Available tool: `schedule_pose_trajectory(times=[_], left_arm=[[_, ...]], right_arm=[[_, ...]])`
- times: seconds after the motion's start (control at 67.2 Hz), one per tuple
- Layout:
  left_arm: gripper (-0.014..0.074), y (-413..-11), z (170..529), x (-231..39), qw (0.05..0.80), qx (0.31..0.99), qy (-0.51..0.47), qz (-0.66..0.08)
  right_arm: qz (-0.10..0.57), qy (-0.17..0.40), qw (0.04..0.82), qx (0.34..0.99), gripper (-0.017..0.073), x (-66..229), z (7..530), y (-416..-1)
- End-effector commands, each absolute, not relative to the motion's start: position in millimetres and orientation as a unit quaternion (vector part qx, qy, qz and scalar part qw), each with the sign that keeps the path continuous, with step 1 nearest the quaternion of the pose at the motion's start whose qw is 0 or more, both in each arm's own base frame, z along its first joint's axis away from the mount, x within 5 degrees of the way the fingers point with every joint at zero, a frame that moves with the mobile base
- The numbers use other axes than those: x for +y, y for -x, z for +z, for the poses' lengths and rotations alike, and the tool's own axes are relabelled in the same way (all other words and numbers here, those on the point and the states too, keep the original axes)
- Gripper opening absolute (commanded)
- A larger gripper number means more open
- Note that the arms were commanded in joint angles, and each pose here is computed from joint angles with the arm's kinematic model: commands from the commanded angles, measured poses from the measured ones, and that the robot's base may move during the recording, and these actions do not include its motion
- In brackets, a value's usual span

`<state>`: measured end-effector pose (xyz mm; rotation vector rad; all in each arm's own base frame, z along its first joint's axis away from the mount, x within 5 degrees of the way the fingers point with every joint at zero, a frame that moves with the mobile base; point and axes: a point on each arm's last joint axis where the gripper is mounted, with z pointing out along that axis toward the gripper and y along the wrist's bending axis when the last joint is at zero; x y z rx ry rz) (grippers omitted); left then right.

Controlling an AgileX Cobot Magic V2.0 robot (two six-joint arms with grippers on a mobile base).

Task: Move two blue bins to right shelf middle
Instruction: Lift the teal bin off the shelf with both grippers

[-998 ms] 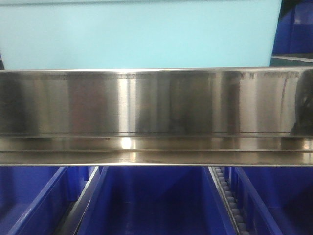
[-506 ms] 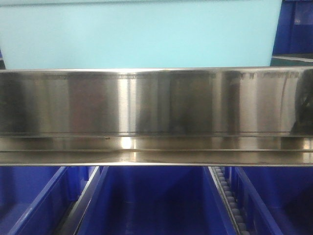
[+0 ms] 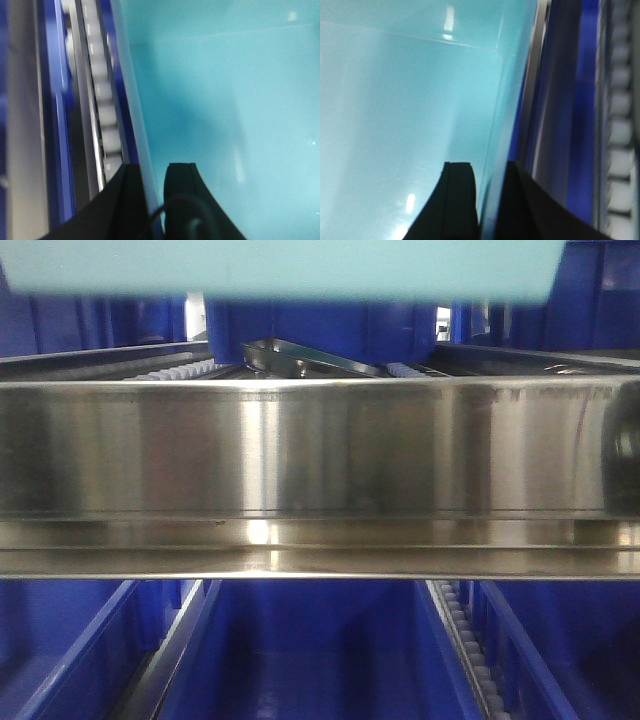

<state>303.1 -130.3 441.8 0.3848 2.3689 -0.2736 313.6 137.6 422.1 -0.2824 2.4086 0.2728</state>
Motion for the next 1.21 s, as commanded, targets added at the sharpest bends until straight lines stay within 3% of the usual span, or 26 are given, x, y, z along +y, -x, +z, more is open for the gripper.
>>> schedule_pose_trajectory(times=[0.0, 0.313, 1.191], left_arm=[[-0.0111, -284, 476, -126, 0.405, 0.891, -0.149, -0.140], [-0.0111, -251, 518, -112, 0.478, 0.852, -0.145, -0.159], [-0.0111, -257, 528, -114, 0.529, 0.820, -0.136, -0.171]], right_arm=[[0.105, 0.116, 0.399, 0.904, -0.0151, 131, 455, -304], [0.126, 0.110, 0.471, 0.866, -0.0151, 122, 510, -284], [0.125, 0.110, 0.470, 0.867, -0.0151, 122, 509, -285]])
